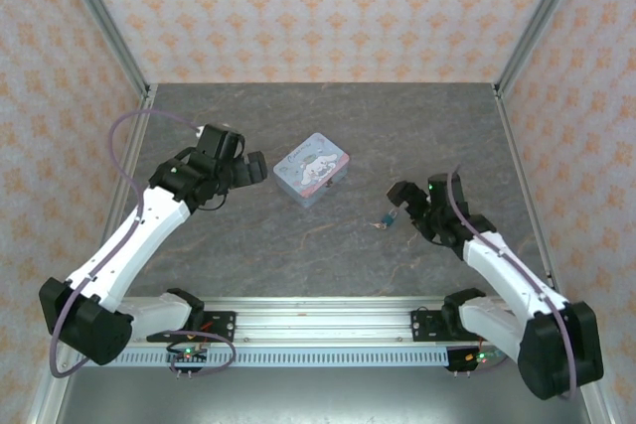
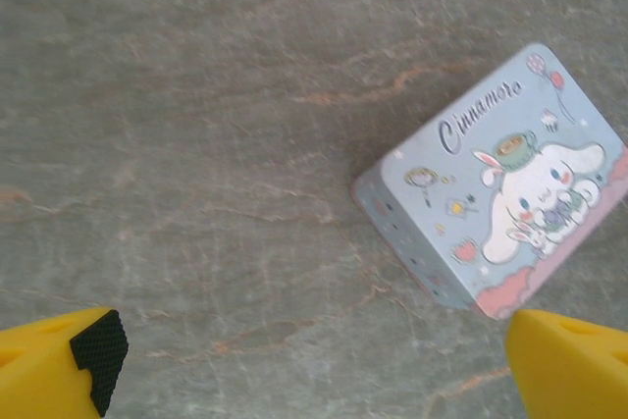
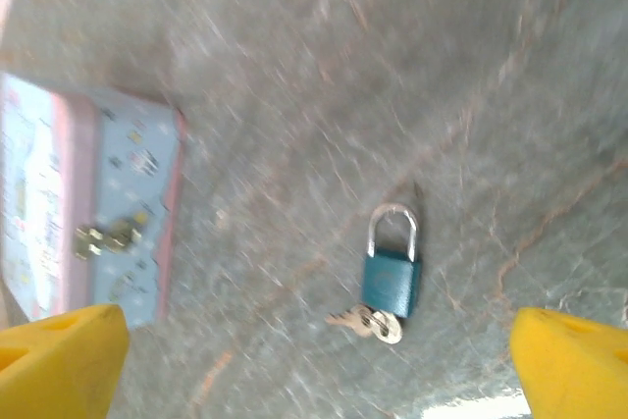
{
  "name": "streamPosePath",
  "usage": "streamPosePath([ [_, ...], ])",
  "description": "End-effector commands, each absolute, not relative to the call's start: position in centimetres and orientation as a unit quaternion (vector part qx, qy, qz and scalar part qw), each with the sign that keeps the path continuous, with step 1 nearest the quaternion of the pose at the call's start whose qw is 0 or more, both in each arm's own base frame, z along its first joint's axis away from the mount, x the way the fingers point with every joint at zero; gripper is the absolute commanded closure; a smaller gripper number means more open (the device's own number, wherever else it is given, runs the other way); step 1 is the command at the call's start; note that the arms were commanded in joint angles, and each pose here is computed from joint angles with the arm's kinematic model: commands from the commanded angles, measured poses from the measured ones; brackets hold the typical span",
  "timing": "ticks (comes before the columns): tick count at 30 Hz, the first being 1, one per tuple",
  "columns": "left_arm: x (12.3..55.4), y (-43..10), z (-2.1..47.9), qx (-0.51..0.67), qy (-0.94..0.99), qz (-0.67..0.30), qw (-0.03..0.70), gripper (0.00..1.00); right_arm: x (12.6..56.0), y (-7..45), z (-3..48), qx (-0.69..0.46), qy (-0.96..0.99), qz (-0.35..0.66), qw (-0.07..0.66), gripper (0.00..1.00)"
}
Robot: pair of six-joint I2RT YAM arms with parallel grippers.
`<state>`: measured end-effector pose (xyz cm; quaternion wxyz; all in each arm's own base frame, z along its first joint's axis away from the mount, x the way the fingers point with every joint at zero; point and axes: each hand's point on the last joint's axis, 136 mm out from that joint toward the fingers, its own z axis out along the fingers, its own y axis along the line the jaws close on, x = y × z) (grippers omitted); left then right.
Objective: Unlock the padlock with the key
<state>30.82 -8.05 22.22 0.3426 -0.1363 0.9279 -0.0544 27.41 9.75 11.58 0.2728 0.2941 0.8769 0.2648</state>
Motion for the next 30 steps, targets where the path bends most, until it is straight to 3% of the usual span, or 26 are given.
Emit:
streamPosePath([
  [1,31.0,-4.2,25.6,-0.16,0.893,0.021,0.419,0.0,27.6,5.6,14.5,0.306,0.88,0.156,0.327,0.01],
  [7,30.7,0.3,29.4,-0.201,0.808,0.108,0.544,0.0,29.5,-0.6,21.4,0.347,0.815,0.018,0.463,0.01],
  [12,30.7,2.4,28.3,-0.191,0.785,0.18,0.56,0.0,30.9,-3.6,24.5,0.322,0.759,-0.078,0.56,0.01],
  [18,32.1,4.0,24.7,-0.148,0.788,0.211,0.559,0.0,32.7,-5.2,22.1,0.27,0.75,-0.199,0.57,0.01],
  [30,34.1,6.4,17.0,-0.179,0.785,0.181,0.564,0.0,35.9,-5.1,14.0,0.22,0.765,-0.198,0.572,0.01],
])
